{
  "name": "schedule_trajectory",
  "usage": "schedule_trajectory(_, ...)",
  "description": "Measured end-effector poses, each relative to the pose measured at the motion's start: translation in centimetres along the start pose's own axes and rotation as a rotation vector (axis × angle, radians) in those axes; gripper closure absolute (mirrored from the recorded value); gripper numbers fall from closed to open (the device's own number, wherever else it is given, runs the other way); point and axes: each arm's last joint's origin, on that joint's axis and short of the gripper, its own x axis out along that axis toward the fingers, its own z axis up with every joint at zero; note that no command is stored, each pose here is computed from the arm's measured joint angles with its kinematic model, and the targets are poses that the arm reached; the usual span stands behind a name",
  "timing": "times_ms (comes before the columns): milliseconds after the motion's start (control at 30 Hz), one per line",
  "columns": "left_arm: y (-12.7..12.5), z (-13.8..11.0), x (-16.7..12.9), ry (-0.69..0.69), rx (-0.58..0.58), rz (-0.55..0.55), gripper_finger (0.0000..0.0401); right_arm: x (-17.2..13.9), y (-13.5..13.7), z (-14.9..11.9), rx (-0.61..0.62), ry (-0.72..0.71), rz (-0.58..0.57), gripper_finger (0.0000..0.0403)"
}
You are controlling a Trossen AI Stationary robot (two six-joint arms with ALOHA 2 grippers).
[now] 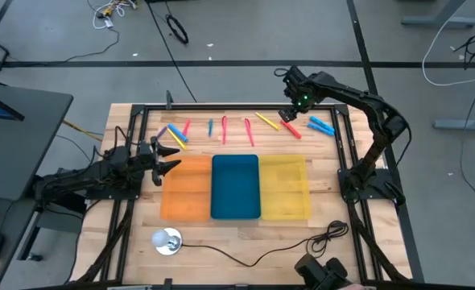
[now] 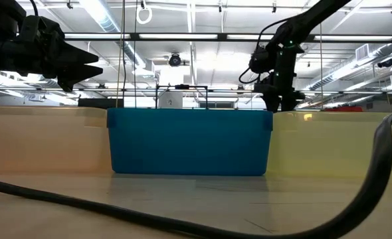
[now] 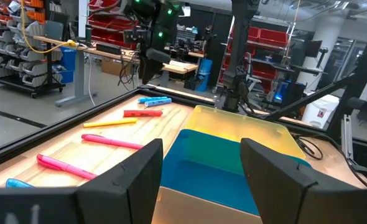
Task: Pick & Place Markers
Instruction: Put the orange marker into the yellow bin
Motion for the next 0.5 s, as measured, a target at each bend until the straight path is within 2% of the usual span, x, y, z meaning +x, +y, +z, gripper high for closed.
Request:
schedule_trajectory(300,0.0,0.0,0.0,0.0,0.0,0.0,0.0179,2.9,0.1,-1.5,-0.009,0.022,-0.002,0.0129)
schedule_trajectory(500,0.0,0.0,0.0,0.0,0.001,0.0,0.0179,4.1,0.2,-1.5,-0.01,0.041,-0.005,0.0129)
